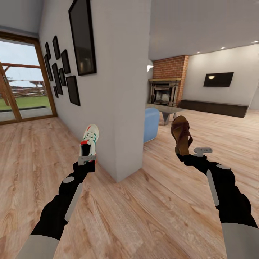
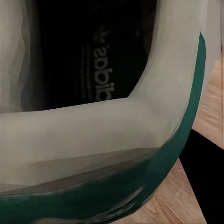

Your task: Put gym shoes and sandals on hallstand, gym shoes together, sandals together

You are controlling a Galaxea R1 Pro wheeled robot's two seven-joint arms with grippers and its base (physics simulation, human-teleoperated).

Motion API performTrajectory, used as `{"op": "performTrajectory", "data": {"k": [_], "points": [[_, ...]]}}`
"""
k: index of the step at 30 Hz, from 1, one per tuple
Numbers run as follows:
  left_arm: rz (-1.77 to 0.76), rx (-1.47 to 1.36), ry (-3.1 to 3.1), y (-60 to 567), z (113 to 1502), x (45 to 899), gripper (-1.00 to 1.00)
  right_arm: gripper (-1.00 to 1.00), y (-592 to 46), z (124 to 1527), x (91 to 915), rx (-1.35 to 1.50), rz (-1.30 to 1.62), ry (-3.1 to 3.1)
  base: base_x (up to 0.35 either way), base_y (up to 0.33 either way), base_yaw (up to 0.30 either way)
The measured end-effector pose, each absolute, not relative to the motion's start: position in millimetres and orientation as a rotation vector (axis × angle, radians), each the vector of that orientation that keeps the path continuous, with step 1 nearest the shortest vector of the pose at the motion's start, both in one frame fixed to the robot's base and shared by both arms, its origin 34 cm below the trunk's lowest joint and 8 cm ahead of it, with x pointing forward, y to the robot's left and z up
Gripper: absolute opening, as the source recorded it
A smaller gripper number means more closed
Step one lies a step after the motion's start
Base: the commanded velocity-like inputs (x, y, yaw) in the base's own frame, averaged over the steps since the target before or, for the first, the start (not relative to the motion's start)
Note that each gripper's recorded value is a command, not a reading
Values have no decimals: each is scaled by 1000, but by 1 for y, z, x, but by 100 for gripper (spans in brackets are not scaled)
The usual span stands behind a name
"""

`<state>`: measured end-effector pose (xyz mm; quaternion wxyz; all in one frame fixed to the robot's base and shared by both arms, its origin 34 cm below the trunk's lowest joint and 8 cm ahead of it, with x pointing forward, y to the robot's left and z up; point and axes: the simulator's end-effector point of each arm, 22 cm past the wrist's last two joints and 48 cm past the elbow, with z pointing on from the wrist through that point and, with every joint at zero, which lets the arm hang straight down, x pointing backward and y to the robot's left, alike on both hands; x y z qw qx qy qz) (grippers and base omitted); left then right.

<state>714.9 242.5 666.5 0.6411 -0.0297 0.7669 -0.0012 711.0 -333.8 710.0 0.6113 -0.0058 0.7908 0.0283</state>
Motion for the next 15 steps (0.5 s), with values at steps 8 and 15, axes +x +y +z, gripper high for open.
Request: {"op": "performTrajectory", "data": {"k": [8,15], "points": [[-3,-68,1741,242,671,714,-100,-100,-334,715,709,-13,65,1816,-19,290,-228],[-3,-67,1735,242,675,713,-100,-100,-334,720,708,-14,65,1809,0,305,-234]]}}
